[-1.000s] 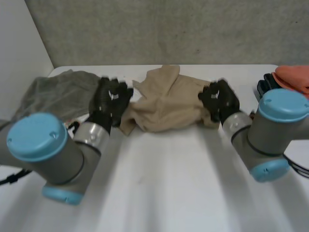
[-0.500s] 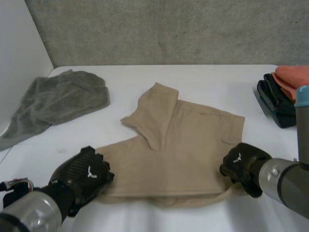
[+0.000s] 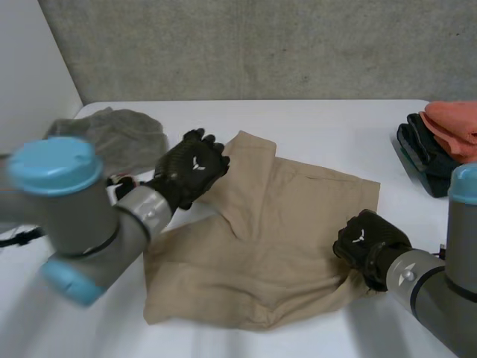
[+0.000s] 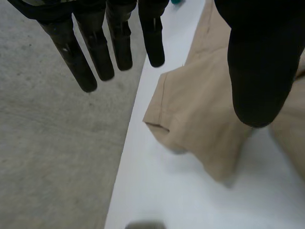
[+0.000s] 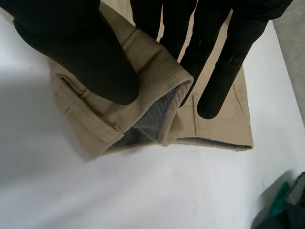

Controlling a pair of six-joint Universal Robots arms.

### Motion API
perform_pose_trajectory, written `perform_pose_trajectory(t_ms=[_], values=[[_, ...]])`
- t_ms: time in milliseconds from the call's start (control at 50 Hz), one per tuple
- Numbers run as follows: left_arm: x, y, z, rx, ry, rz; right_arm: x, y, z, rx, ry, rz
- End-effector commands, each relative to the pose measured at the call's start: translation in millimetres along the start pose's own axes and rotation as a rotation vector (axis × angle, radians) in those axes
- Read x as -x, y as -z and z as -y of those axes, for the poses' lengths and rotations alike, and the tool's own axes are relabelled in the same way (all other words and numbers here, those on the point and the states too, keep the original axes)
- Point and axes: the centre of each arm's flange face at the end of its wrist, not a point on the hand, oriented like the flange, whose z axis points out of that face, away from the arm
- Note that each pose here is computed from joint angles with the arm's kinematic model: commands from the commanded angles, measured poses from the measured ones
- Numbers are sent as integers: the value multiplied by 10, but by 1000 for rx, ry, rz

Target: Fold the laundry.

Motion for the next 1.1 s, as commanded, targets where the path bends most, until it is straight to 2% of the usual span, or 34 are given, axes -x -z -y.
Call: perform_pose_trajectory(t_ms=[20, 100, 200, 600, 720, 840, 1100], values=[[-71, -578, -363, -28, 233, -63, 87, -108, -53, 14, -66, 22], [-68, -739, -516, -11, 329, -87, 140, -170, -100, 28, -74, 38], [-149, -779, -639, 36, 350, -124, 140, -203, -109, 20, -78, 23], [-205, -834, -823, 73, 278, -127, 88, -253, -118, 3, -82, -15], [-86, -791, -757, 85, 272, -113, 85, -262, -115, -2, -82, -19], [-6, -765, -873, 118, 281, -100, 109, -289, -125, 0, -81, -14], [-178, -858, -1019, 127, 289, -119, 147, -311, -138, 6, -79, -1]])
